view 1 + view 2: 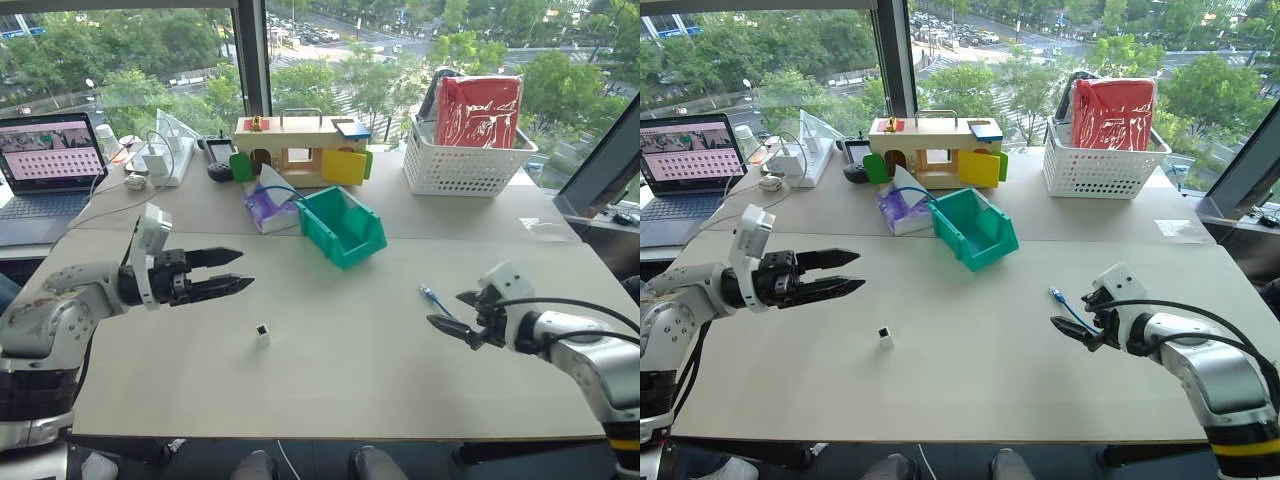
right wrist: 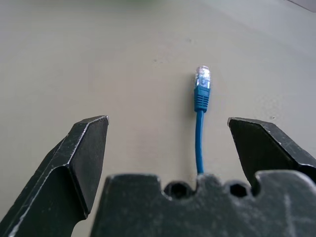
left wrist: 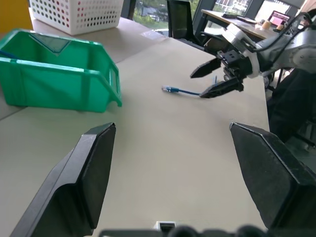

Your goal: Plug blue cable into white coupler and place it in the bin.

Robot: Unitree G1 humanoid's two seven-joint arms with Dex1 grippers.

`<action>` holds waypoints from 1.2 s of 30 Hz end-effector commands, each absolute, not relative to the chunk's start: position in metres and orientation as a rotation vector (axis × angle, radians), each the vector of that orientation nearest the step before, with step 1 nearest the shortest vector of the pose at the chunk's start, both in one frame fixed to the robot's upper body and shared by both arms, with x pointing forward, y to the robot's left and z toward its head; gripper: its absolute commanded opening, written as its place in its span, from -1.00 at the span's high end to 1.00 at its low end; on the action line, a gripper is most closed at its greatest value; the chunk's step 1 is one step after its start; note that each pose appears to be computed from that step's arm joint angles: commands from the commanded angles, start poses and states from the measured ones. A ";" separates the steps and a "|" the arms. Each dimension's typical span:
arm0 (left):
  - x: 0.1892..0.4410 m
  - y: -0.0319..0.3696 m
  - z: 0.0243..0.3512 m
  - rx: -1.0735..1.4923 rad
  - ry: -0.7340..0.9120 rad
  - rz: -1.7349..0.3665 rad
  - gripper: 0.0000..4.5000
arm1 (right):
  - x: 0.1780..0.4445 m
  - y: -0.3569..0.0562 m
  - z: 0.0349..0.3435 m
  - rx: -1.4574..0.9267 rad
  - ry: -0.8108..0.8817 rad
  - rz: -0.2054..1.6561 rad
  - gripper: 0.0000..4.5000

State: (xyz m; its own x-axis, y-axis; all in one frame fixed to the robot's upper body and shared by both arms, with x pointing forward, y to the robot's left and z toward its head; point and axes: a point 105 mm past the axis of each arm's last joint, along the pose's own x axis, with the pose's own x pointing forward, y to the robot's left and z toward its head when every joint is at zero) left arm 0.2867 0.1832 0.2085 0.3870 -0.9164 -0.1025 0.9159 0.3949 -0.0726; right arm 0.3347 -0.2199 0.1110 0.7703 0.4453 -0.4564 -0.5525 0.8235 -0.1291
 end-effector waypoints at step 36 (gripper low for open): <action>0.272 0.141 0.219 0.345 0.177 -1.422 -0.77 | 0.347 -0.079 0.112 -0.874 0.312 1.376 0.98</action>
State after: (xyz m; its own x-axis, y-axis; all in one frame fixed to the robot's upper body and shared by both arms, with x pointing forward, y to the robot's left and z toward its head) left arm 0.2748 0.1444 0.2110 0.1522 -0.9362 -0.3169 0.9882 0.1377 0.0676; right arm 0.3405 -0.0773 0.1047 0.1948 0.7242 -0.6615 -0.9482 -0.0336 -0.3159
